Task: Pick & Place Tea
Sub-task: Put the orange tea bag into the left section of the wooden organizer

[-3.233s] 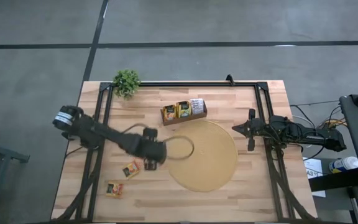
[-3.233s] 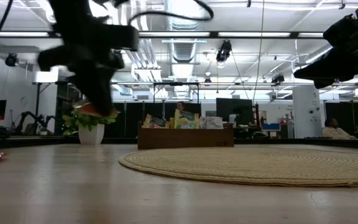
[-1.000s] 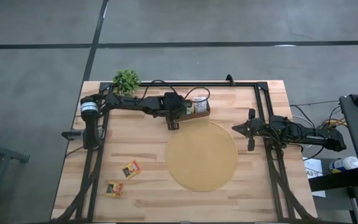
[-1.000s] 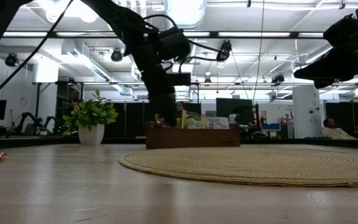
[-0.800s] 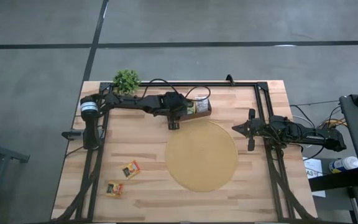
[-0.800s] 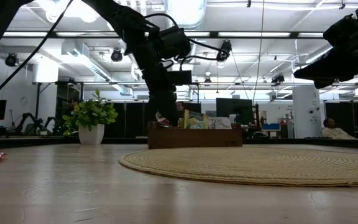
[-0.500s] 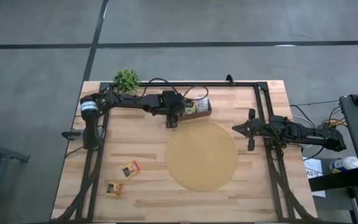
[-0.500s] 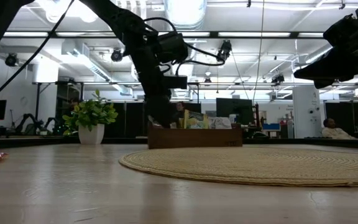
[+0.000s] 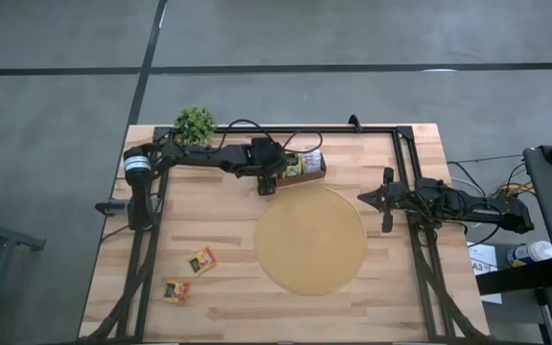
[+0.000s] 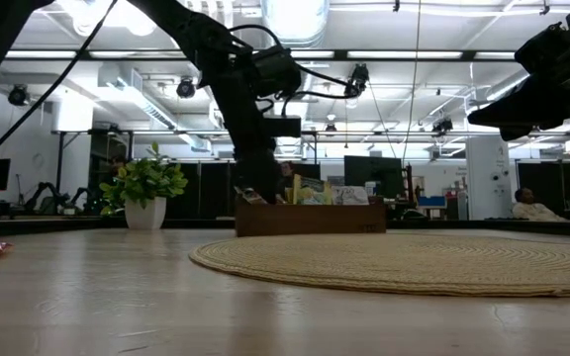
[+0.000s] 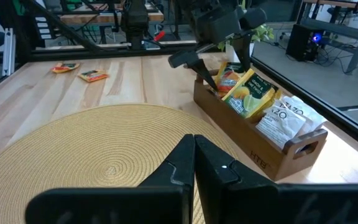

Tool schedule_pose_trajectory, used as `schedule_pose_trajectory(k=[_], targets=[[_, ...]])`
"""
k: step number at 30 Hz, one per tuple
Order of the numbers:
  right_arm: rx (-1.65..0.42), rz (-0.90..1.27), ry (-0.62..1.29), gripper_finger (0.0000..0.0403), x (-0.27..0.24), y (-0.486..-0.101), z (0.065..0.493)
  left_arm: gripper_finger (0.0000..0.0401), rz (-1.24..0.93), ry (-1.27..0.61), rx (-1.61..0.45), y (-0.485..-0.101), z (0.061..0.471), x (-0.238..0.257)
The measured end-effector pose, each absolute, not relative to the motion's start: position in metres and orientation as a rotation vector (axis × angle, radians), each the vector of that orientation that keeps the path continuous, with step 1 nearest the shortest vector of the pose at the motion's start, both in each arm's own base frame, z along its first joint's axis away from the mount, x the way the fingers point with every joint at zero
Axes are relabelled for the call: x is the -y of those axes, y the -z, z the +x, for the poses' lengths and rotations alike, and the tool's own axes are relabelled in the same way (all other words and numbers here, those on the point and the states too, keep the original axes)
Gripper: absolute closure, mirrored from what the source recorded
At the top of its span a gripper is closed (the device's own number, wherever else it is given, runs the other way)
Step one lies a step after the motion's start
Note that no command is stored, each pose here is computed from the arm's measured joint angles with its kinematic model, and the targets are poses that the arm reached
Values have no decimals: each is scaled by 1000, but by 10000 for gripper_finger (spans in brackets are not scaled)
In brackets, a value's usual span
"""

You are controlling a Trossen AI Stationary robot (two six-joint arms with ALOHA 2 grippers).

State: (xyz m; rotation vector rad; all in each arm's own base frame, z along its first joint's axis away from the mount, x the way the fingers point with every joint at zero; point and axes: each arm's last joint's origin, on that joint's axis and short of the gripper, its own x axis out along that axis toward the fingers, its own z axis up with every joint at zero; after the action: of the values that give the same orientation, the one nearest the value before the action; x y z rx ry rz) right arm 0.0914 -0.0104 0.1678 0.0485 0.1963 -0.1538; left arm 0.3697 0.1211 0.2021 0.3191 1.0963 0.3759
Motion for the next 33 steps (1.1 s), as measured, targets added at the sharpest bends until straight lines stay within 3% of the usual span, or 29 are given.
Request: schedule_pose_trajectory(k=[22, 33], targets=[[-197, 48, 154, 394, 10, -168, 91, 68, 228, -128, -1087, -234, 381, -97], [-197, 48, 154, 394, 10, -168, 91, 68, 261, -206, -1186, -241, 371, -115]])
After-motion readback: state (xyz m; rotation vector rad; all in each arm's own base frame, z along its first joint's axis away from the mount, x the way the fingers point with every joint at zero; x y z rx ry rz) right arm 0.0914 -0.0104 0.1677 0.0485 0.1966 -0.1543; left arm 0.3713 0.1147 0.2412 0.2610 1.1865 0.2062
